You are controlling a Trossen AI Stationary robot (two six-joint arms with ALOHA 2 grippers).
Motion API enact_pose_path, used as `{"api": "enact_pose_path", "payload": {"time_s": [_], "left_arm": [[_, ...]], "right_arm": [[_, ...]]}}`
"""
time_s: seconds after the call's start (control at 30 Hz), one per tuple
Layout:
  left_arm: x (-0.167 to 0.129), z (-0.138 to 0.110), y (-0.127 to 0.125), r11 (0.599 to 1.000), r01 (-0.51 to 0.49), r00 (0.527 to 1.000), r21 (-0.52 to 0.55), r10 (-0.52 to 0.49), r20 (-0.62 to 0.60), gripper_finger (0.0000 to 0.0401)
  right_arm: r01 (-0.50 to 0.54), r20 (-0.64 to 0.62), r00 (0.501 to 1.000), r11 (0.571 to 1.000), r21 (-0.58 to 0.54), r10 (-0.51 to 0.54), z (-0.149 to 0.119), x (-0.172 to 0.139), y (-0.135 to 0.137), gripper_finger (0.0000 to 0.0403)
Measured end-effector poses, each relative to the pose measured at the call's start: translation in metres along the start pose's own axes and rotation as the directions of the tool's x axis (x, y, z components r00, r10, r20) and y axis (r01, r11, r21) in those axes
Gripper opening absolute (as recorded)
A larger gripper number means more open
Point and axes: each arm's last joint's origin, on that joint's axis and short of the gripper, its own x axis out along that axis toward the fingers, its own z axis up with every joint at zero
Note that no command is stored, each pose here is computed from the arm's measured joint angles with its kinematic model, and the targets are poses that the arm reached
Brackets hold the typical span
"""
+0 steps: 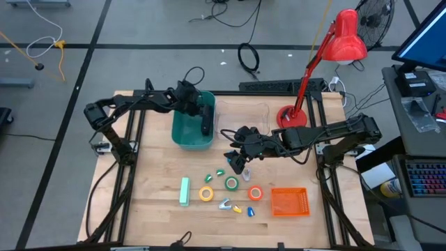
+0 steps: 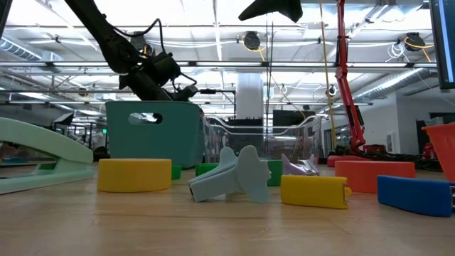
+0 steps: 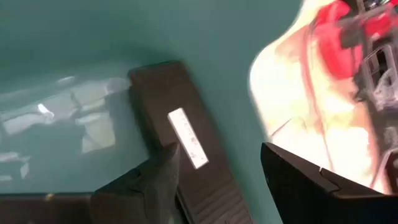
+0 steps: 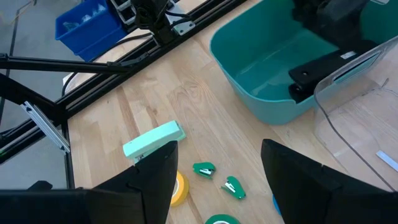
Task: Pick and place Stapler, Stapler remover, tape
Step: Put the large black stapler into the blue bin
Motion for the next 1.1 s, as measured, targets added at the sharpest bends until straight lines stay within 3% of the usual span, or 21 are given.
{"api": "enact_pose_path", "payload": {"time_s": [0.5,1.1], "left_arm": [[-0.013,-0.001,0.004,0.998,-0.024,0.999,-0.056,0.022,-0.049,0.0167],[-0.01,-0.012,-0.002,0.995,-0.056,0.993,-0.084,0.047,-0.104,0.0163]], "right_arm": [[-0.01,-0.008,1.0,1.0,0.0,0.01,-0.001,0.0,0.001,0.0224],[-0.022,-0.017,1.0,1.0,-0.007,0.022,-0.001,0.0,0.001,0.0224]]}}
